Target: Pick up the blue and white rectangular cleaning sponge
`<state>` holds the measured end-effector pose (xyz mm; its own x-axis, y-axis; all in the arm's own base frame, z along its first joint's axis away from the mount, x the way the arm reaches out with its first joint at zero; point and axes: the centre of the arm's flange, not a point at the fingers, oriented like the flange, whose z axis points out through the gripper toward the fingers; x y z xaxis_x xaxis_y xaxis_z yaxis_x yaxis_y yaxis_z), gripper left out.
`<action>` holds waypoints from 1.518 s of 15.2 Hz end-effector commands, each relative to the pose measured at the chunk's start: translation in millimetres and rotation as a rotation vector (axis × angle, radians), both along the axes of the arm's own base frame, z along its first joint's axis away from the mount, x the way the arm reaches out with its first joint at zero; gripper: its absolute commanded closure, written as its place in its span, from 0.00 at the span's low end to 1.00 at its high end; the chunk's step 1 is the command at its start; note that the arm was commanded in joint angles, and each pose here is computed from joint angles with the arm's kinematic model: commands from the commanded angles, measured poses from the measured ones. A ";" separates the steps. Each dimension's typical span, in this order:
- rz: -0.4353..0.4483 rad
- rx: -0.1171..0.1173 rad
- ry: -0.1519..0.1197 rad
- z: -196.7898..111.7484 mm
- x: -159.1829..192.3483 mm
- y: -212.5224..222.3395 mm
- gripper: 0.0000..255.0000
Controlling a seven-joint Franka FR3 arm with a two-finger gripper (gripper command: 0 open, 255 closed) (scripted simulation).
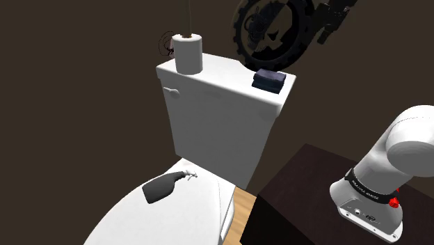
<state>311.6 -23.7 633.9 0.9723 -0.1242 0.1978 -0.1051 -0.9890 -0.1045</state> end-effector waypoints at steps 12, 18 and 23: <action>0.207 0.006 0.001 -54.0 89.7 96.1 0.00; 0.250 0.008 0.002 -81.0 105.6 118.3 0.00; 0.250 0.008 0.002 -105.2 105.6 118.2 0.00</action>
<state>417.1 94.3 531.8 0.9735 0.1185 0.1955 0.1423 -0.9834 -0.1122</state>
